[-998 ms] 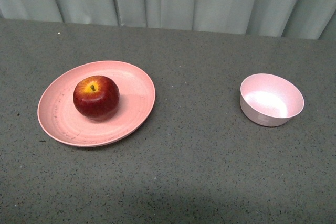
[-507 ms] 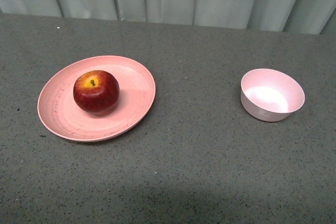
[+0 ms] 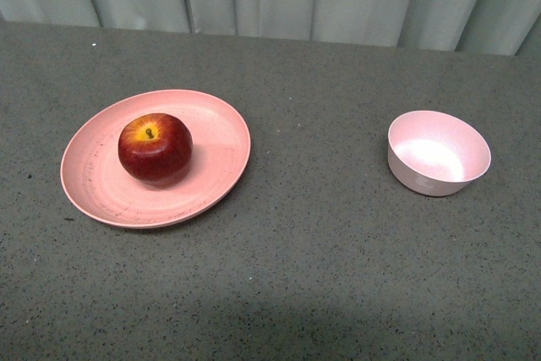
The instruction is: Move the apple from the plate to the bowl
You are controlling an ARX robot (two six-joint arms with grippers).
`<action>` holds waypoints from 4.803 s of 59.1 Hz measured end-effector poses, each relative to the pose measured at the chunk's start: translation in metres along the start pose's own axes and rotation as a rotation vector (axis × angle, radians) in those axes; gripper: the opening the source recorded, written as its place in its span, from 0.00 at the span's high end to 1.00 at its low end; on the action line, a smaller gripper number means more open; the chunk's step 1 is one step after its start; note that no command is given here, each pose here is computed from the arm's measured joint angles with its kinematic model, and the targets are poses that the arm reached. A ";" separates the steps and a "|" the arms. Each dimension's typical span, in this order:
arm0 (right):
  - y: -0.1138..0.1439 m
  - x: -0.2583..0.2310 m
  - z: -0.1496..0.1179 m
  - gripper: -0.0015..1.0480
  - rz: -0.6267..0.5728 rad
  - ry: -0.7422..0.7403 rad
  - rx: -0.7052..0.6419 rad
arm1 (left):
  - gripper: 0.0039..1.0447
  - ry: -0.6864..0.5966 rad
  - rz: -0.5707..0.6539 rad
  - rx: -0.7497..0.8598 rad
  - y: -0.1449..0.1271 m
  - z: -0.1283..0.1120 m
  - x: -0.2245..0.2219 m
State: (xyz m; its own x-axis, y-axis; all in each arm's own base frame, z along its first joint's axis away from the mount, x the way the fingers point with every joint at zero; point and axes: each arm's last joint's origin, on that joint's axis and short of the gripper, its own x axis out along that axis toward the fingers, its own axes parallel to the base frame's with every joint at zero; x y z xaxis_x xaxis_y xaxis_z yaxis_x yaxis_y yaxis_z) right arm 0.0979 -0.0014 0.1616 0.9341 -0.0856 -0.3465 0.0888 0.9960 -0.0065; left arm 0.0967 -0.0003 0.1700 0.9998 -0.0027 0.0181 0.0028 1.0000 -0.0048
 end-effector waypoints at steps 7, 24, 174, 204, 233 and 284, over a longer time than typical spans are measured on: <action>0.000 0.000 0.000 0.09 0.000 0.000 0.000 | 0.06 0.000 0.000 0.000 0.000 0.000 0.000; 0.000 0.000 0.000 0.09 0.000 0.000 0.000 | 0.06 0.000 0.000 0.000 0.000 0.000 0.000; 0.124 0.272 -0.007 0.93 0.397 0.651 -0.555 | 0.06 0.001 0.001 0.000 0.000 0.000 0.000; 0.153 0.250 0.037 0.99 0.539 0.523 -0.569 | 0.06 0.001 0.000 0.000 0.000 0.000 0.000; 0.226 0.227 0.018 0.99 0.759 0.555 -0.655 | 0.06 0.001 0.001 0.000 0.000 0.000 0.000; 0.240 0.234 0.001 0.49 0.750 0.452 -0.604 | 0.06 0.001 0.001 0.000 0.000 0.000 0.000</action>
State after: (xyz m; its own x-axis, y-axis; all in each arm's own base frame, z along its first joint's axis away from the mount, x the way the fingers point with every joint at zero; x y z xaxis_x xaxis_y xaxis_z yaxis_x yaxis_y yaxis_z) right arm 0.3384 0.2175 0.0798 0.4521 0.4489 -0.7708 -0.7589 0.6477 -0.0679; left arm 0.0967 -0.0002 0.1700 0.9998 -0.0019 0.0174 0.0020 1.0000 -0.0048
